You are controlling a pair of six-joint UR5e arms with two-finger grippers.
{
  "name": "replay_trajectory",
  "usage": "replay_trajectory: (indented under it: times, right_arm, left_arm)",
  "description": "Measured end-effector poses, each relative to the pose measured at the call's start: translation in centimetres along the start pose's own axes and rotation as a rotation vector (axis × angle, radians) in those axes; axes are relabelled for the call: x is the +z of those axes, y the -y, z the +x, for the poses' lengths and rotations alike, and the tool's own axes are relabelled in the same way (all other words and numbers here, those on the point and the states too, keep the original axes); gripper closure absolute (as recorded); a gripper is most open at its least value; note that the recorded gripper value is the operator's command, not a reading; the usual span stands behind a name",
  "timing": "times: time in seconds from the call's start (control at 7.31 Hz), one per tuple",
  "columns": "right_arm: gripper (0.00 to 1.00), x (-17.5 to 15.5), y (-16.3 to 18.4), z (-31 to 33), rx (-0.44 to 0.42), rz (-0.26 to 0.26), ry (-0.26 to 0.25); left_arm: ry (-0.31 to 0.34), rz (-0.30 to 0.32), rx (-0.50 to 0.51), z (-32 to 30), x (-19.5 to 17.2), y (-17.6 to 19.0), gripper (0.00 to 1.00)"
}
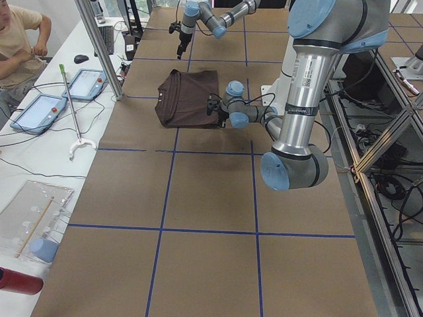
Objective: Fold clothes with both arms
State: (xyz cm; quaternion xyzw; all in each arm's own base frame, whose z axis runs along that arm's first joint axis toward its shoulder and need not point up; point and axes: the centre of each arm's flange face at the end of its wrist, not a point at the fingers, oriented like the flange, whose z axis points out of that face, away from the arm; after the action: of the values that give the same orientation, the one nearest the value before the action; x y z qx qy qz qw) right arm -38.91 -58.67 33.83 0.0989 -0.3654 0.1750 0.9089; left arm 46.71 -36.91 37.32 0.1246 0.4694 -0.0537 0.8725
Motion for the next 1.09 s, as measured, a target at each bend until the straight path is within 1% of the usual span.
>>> replay_trajectory:
  times: [0.14,0.27,0.41,0.55,0.68,0.82,0.96,1.09]
  right_arm:
    - [0.00,0.0,-0.1,0.0,0.000,0.000,0.000]
    - [0.00,0.0,-0.2,-0.1,0.004,0.000,0.000]
    - [0.00,0.0,-0.2,-0.2,0.007,0.001,0.001]
    - [0.00,-0.2,-0.3,-0.4,0.008,0.002,0.004]
    - [0.00,-0.5,-0.4,-0.6,0.008,0.004,0.010]
    - [0.00,-1.0,-0.7,-1.0,0.011,0.005,0.020]
    - [0.00,-1.4,-1.2,-1.6,0.020,0.002,0.031]
    - [0.00,-1.6,-1.9,-2.4,0.032,-0.003,0.041]
  left_arm:
    - [0.032,0.033,0.050,-2.1,-0.1,2.4,1.00]
    - [0.086,0.076,0.103,-5.2,0.1,6.2,1.00]
    - [0.144,0.121,0.145,-8.2,0.4,10.7,1.00]
    - [0.192,0.167,0.169,-10.3,1.3,16.2,1.00]
    - [0.223,0.205,0.169,-11.1,3.4,21.9,1.00]
    - [0.245,0.250,0.163,-10.3,6.2,27.7,1.00]
    - [0.268,0.293,0.154,-9.5,7.7,32.0,1.00]
    - [0.287,0.322,0.148,-9.6,7.6,34.7,1.00]
